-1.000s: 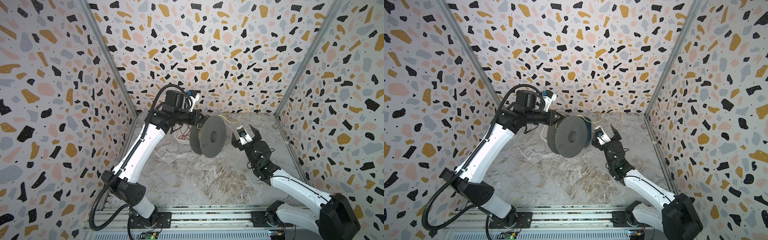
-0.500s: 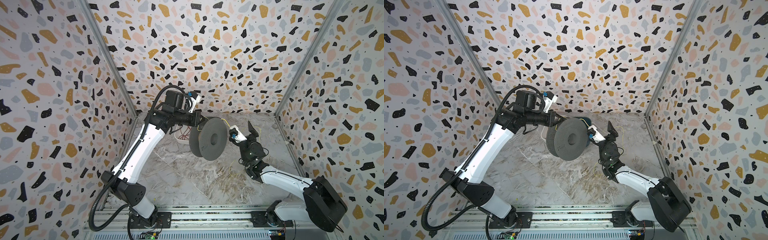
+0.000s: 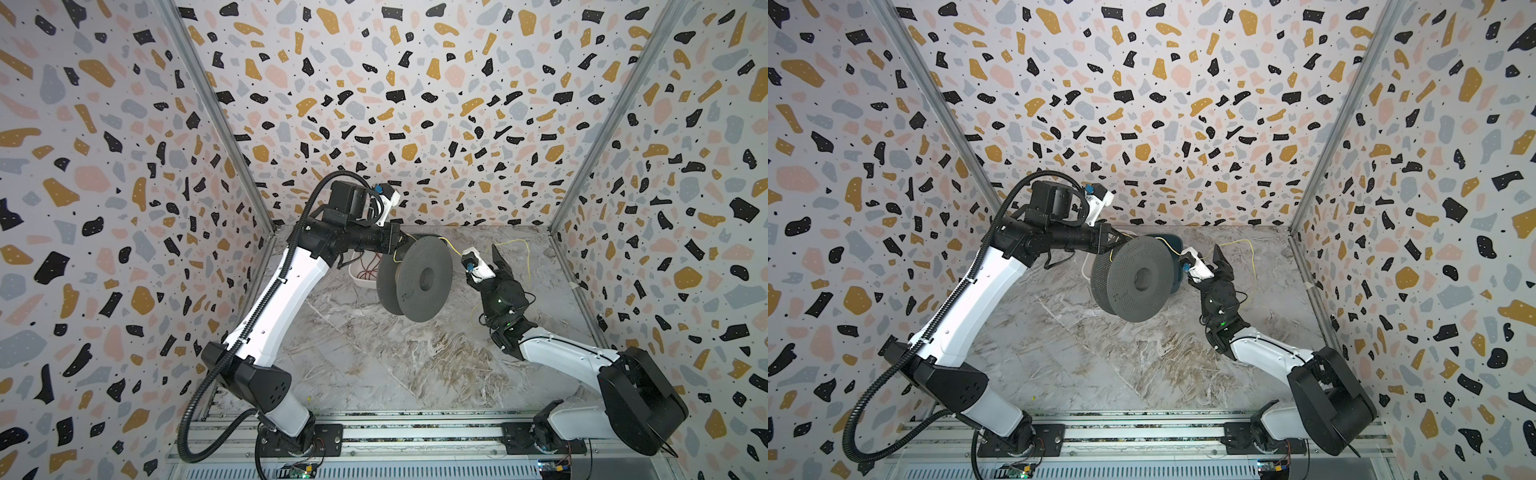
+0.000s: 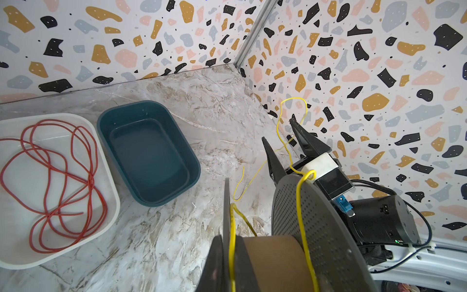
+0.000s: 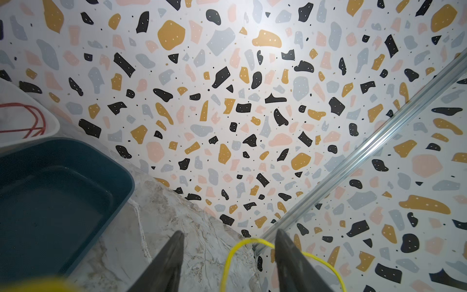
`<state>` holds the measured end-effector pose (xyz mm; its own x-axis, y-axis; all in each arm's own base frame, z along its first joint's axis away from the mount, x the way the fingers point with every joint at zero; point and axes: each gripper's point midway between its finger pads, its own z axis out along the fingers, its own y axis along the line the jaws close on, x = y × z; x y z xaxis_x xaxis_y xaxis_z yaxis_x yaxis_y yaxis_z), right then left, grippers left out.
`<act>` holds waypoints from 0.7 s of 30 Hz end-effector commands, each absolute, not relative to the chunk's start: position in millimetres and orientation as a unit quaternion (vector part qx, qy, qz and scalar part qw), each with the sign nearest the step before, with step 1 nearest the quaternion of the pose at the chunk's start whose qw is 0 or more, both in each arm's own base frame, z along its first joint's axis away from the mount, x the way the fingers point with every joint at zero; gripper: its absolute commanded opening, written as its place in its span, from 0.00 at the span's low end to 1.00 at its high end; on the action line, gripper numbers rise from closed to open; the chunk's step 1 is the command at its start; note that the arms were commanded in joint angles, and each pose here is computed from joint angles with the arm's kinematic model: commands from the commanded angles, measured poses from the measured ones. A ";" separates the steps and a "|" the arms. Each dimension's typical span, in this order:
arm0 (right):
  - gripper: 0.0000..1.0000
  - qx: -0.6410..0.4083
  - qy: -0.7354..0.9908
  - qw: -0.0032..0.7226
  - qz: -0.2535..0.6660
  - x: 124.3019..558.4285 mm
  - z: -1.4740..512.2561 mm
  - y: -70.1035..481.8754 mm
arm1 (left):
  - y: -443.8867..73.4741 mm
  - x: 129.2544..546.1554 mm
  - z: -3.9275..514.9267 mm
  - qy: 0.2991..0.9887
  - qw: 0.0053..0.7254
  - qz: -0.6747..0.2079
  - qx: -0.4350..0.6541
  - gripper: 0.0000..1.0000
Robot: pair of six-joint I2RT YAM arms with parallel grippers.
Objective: Wrap the cables
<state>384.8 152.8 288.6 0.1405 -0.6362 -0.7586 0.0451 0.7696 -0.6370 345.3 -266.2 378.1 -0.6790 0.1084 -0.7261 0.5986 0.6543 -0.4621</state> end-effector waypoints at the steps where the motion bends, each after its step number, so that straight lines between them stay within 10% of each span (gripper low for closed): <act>1: 0.58 -0.247 0.586 0.744 -0.204 381.1 312.4 165.3 | -269.1 328.3 430.9 0.796 0.392 -0.396 0.236 0.00; 9: 0.68 -0.274 0.573 0.751 -0.182 382.6 319.8 184.7 | -268.4 325.4 432.4 0.795 0.392 -0.399 0.236 0.00; 21: 0.11 -0.290 0.581 0.747 -0.142 379.6 311.6 194.5 | -266.2 323.5 437.6 0.789 0.397 -0.405 0.238 0.00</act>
<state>381.6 191.2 295.3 0.2600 -0.5936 -0.7616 -0.1099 0.7654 -0.6341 336.5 -265.2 387.9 -0.6691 0.1053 -0.7357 0.6154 0.6335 -0.4690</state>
